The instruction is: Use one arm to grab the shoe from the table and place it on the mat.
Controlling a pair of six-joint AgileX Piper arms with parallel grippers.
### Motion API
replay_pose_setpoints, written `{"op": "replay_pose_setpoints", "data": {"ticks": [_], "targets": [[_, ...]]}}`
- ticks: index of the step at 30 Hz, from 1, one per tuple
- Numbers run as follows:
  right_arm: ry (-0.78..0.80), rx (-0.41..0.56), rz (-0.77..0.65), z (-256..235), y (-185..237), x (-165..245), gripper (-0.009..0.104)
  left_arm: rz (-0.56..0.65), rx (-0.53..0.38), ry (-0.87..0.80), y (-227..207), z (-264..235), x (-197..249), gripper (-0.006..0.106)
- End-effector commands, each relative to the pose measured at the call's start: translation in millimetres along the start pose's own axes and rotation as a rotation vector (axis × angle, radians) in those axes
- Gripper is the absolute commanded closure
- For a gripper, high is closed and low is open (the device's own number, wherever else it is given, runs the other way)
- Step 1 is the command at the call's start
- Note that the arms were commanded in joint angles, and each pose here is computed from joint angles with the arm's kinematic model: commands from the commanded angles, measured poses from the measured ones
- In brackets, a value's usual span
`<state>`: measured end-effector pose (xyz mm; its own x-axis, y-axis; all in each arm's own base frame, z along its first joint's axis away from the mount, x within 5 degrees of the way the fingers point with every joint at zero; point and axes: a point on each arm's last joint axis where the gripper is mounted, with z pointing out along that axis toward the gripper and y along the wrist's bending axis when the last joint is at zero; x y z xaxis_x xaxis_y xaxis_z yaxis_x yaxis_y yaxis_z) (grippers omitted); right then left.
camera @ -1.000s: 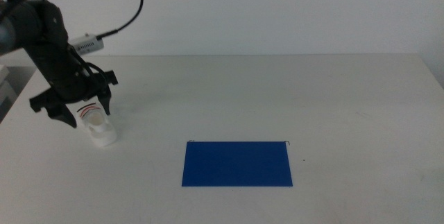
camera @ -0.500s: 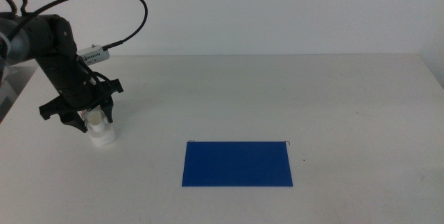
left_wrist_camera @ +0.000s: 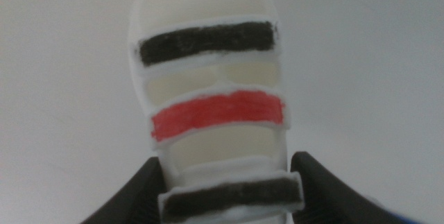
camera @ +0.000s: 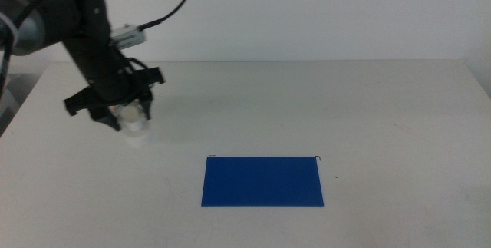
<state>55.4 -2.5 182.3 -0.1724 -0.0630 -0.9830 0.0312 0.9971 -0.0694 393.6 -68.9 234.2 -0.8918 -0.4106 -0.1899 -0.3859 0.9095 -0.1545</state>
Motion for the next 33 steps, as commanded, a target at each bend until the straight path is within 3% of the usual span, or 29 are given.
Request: {"op": "replay_pose_setpoints", "data": {"ticks": [1, 18, 27, 33], "targets": [[-0.064, 0.011, -0.018, 0, -1, -5, 0.017, 0.015, 0.062, -0.068, -19, -35, 12, 0.097], [-0.064, 0.011, -0.018, 0, -1, -5, 0.017, 0.133, 0.165, 0.02, -143, -17, 144, 0.097], [-0.064, 0.011, -0.018, 0, -1, -5, 0.017, 0.171, 0.203, -0.017, -157, -18, 159, 0.097], [-0.064, 0.011, -0.018, 0, -1, -5, 0.017, 0.178, 0.137, 0.013, -150, -17, 161, 0.097]]}}
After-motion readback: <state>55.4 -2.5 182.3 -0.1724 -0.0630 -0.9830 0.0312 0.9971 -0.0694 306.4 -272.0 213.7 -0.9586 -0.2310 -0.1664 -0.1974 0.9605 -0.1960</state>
